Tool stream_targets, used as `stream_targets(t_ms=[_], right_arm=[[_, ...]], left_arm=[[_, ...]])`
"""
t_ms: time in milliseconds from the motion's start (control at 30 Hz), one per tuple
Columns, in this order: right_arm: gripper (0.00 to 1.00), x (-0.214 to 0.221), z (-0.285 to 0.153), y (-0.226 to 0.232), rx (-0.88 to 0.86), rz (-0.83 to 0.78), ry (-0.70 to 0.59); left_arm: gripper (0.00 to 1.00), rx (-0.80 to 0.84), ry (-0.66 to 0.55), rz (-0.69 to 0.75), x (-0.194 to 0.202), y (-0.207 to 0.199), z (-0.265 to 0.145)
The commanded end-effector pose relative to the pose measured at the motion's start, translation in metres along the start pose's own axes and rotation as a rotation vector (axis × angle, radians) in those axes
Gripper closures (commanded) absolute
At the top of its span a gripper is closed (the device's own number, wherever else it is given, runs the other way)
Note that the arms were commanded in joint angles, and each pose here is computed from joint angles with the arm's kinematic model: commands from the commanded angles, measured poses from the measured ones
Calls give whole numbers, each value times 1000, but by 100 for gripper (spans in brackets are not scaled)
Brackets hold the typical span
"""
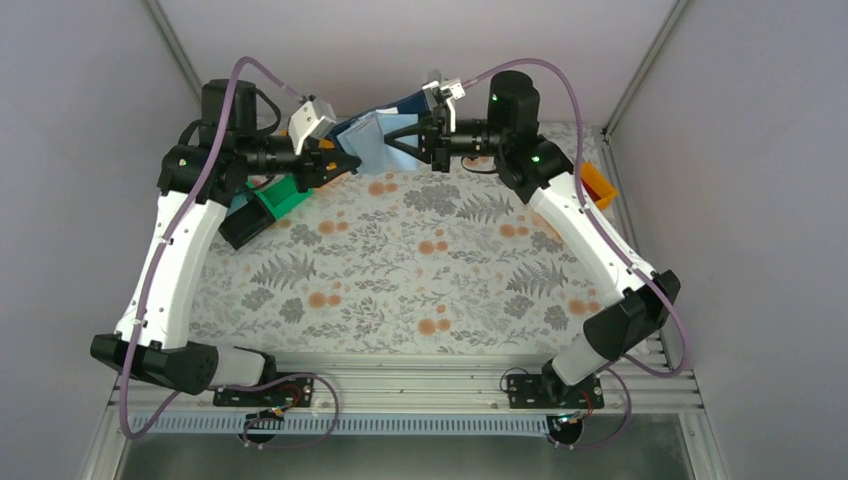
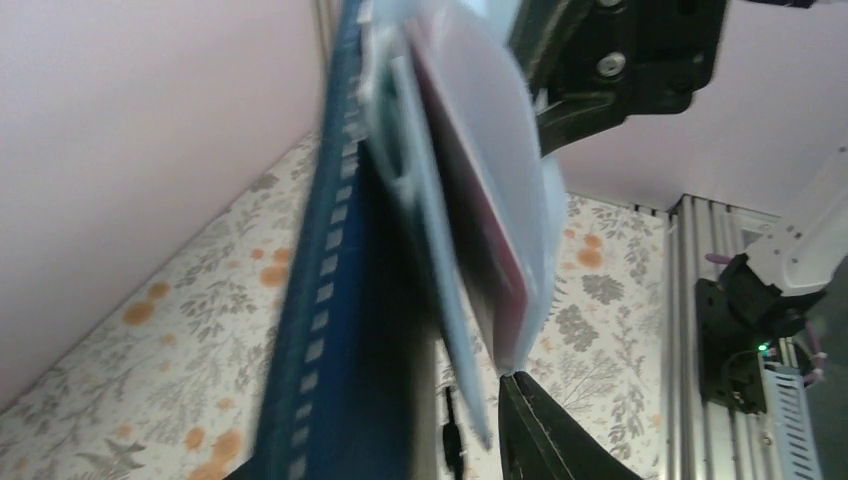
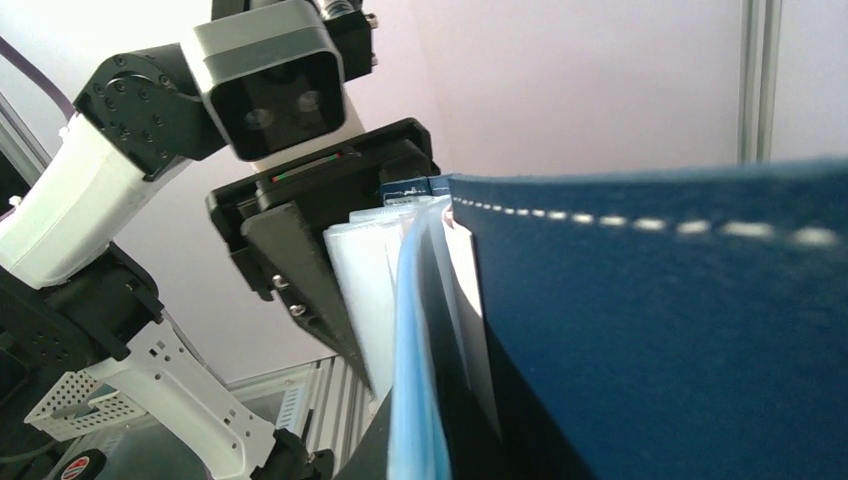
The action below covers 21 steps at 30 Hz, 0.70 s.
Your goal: Take the credit cards out of the card holder
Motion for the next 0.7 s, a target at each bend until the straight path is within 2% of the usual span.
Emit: stream_targets(t_ms=[0, 67, 167, 200, 267, 333, 433, 500, 567, 667], right_arm=[[96, -3, 9, 7, -61, -26, 15], [96, -2, 10, 5, -59, -22, 17], [96, -1, 9, 3, -26, -26, 16], [96, -1, 8, 1, -5, -26, 15], [95, 1, 5, -1, 44, -25, 11], [89, 1, 0, -5, 113, -14, -5], [66, 0, -7, -16, 283, 8, -31], [42, 2, -11, -24, 402, 21, -42], [29, 5, -13, -25, 460, 17, -39], [3, 7, -17, -14, 537, -30, -54]], left_arm=[[66, 65, -64, 29, -11, -6, 6], [69, 72, -66, 34, -12, -7, 7], [93, 59, -58, 40, -13, -8, 5], [97, 41, -46, 37, -12, -7, 5], [98, 2, -9, 28, -8, -6, 4], [98, -46, 29, 6, -2, -3, 5], [98, -155, 89, -63, 6, 7, 5], [98, -228, 127, -90, 10, 14, 5], [98, -278, 151, -103, 13, 18, 5], [98, -328, 176, -122, 18, 23, 5]])
Point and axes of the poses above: each gripper's point midway between its finger pads, its own z axis out along the fingers, its own y axis along the line the jaws close on, x = y × z, the point moved 9 cm from there along -z, back along the fingers, and after that the axes turned 10 degrees about z, right-handed, at the moved point
